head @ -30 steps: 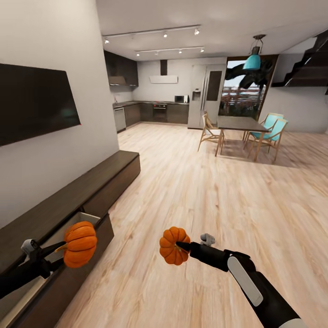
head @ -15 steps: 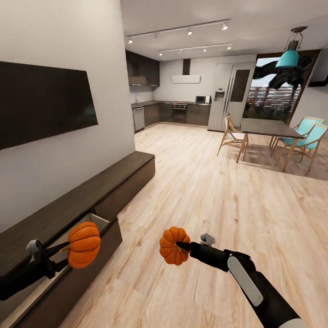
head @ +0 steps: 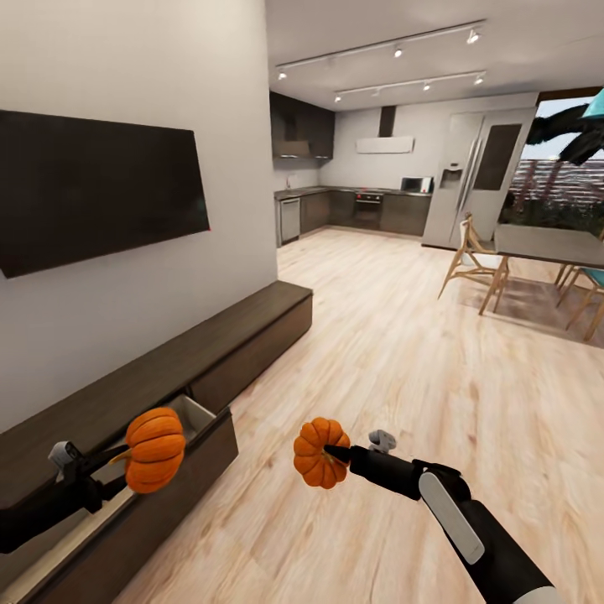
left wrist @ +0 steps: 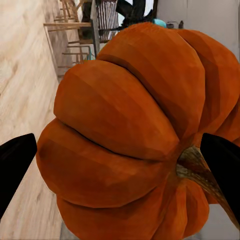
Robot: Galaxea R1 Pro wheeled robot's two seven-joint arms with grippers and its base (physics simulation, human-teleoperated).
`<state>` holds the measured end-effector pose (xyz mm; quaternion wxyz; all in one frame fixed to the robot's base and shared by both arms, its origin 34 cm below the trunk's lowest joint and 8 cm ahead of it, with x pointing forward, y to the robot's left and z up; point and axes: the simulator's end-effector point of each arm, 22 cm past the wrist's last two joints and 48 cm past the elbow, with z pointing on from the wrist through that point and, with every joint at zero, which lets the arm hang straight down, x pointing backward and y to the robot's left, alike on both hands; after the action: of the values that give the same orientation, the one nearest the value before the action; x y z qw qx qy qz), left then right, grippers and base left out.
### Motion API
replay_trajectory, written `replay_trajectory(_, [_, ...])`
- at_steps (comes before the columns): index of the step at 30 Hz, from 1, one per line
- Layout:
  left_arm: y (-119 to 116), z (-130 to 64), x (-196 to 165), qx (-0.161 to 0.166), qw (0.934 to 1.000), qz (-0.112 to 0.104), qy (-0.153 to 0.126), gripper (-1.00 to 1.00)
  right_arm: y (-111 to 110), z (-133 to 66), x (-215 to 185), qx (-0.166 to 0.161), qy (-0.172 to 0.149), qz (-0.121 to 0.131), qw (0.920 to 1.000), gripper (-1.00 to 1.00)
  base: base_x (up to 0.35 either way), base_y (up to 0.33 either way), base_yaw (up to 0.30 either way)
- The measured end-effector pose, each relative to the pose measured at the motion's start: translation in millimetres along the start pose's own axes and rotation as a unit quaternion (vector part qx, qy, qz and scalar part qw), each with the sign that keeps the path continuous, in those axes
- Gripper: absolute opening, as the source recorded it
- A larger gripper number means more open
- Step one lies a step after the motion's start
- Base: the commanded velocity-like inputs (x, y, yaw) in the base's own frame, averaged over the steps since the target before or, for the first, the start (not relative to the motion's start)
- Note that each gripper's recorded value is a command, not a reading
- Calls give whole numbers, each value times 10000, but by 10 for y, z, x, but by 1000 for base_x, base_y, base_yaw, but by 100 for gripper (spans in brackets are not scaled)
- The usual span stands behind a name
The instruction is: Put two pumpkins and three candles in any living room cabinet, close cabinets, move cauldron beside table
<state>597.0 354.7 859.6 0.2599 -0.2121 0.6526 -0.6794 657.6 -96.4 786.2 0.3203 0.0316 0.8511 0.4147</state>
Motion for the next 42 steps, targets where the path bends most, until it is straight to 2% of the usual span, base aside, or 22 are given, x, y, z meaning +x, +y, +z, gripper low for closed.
replay_trajectory(6, [2,0,-2,-2,10000,-1,0,-100,10,2,-4,-23,-5,28,10000,-100,150,-216,272])
replay_trajectory(19, [7,3,2,-8,10000,-2,7,-100,8,2,-4,-22,-5,28,10000,-100,5,-173,272])
replay_trajectory(37, [13,2,5,-21,10000,9,13,-100,9,2,-4,-21,-5,10,10000,-100,0,-10,272])
replay_trajectory(42, [-75,10,-4,-9,10000,-6,9,-100,82,-36,-53,-51,-11,27,10000,-100,0,0,186])
